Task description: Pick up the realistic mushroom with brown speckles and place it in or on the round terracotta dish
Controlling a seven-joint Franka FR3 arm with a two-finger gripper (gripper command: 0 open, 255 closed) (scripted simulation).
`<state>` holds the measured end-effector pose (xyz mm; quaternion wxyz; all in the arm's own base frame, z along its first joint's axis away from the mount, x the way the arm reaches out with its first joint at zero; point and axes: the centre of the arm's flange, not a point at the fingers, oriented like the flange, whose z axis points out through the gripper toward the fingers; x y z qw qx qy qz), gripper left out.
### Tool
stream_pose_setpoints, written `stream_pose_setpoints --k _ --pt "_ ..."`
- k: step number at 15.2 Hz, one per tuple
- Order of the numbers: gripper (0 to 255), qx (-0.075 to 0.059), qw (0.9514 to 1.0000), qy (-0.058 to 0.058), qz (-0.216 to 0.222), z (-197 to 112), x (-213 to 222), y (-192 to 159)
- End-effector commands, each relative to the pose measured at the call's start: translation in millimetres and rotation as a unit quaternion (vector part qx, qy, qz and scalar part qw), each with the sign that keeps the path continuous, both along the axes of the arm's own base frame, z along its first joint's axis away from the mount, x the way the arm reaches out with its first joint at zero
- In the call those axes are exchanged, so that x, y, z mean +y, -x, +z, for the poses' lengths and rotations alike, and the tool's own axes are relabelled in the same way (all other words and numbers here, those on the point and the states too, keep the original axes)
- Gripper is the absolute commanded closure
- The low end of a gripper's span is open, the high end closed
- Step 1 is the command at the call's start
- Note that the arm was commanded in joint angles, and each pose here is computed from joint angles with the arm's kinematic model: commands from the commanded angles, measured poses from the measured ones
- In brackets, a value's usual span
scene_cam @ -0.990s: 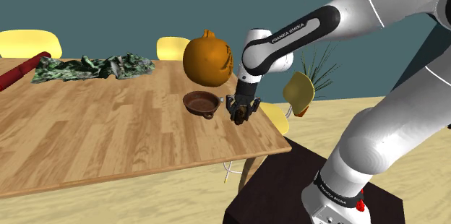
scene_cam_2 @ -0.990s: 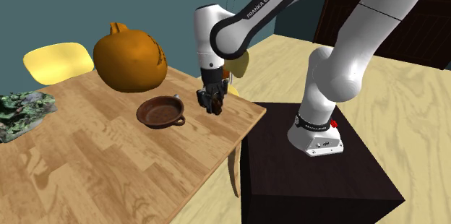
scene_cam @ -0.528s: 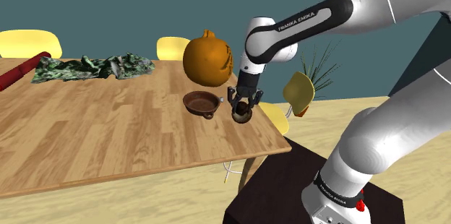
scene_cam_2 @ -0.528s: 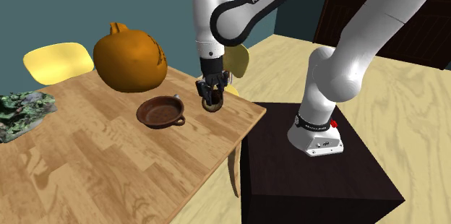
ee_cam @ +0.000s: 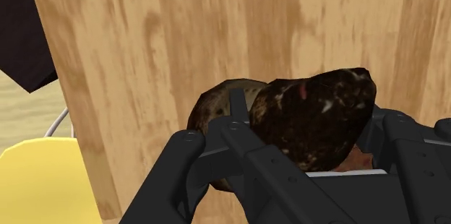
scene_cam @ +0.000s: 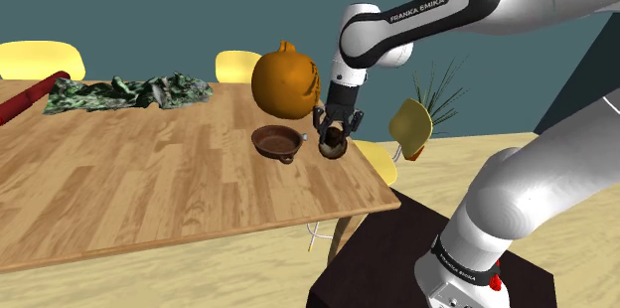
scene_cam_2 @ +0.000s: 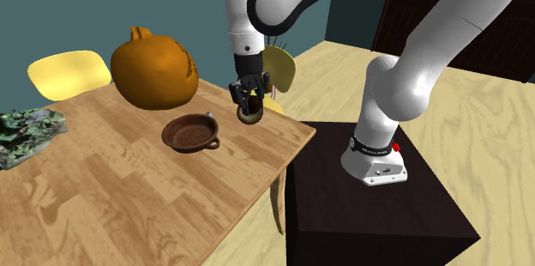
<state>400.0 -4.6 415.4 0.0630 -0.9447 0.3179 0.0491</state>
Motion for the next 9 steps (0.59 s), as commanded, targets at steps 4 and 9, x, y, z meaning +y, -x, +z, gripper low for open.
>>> stream_pose_setpoints --k 4,9 --pt "255 0.0 1.0 0.0 0.0 0.5 8.5 -60.9" --pt "255 0.0 1.0 0.0 0.0 -2.3 18.4 -126.0"
